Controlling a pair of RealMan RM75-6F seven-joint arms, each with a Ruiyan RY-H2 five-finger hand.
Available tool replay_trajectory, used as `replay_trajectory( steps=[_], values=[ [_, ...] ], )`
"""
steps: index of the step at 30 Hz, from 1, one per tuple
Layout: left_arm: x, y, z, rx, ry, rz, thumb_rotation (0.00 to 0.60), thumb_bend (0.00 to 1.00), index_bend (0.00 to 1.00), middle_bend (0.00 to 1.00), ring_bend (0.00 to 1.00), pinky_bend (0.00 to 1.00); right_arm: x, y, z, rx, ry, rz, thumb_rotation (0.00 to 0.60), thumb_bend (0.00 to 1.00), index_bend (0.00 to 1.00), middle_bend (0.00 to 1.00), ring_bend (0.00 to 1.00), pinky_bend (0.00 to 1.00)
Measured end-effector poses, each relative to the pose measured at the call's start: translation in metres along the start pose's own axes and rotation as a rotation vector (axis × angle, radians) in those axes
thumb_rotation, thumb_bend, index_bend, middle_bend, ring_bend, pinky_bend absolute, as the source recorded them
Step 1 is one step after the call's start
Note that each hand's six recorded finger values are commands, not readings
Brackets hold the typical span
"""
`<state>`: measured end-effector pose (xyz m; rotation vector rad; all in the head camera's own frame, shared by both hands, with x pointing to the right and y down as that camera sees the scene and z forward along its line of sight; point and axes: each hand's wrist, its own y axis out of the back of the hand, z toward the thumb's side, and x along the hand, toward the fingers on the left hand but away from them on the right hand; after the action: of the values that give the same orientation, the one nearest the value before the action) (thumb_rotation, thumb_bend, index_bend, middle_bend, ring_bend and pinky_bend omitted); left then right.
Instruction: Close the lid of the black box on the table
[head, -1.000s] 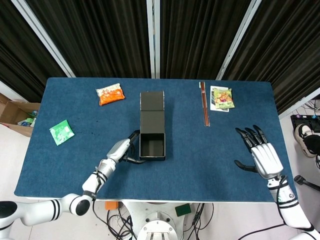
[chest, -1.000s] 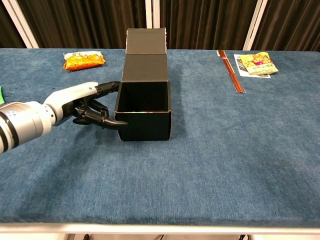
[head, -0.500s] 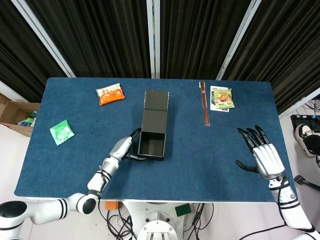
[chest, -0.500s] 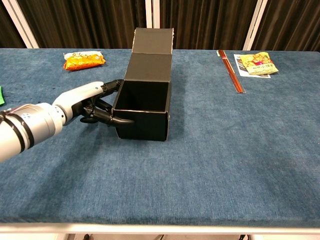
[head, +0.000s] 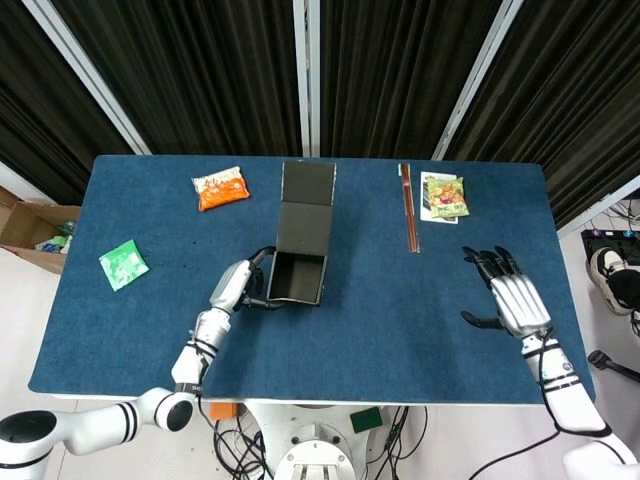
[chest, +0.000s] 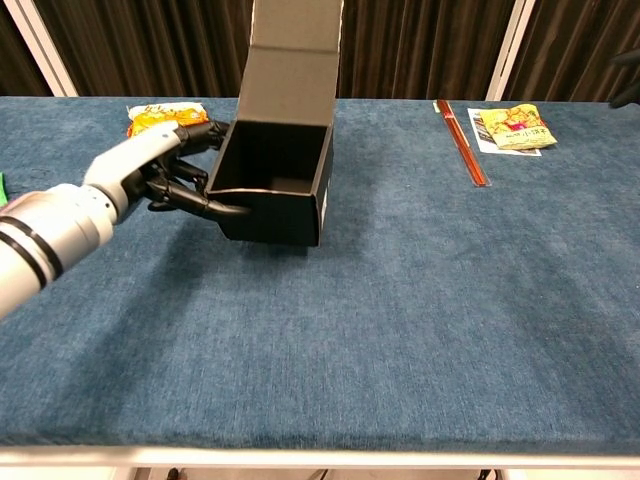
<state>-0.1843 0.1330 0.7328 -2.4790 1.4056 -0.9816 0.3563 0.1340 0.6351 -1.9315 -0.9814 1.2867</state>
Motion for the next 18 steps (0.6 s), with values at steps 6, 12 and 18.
replay_trajectory(
  steps=[6,12,18],
  values=[
    [-0.016,0.005,0.032,-0.003,-0.084,-0.035,0.600,0.02,0.63,0.63,0.73,1.00,-0.063,-0.010,0.029,-0.171,-0.031,0.106,0.600,0.18,0.08,0.26,0.09,0.09],
    [-0.021,0.004,0.061,0.019,-0.149,-0.064,0.600,0.02,0.62,0.63,0.73,1.00,-0.129,-0.021,0.102,-0.320,0.039,0.166,0.600,0.18,0.09,0.27,0.10,0.09],
    [-0.020,0.003,0.068,0.062,-0.160,-0.080,0.600,0.02,0.62,0.63,0.73,1.00,-0.166,-0.025,0.168,-0.405,0.107,0.136,0.600,0.20,0.09,0.28,0.10,0.09]
  ],
)
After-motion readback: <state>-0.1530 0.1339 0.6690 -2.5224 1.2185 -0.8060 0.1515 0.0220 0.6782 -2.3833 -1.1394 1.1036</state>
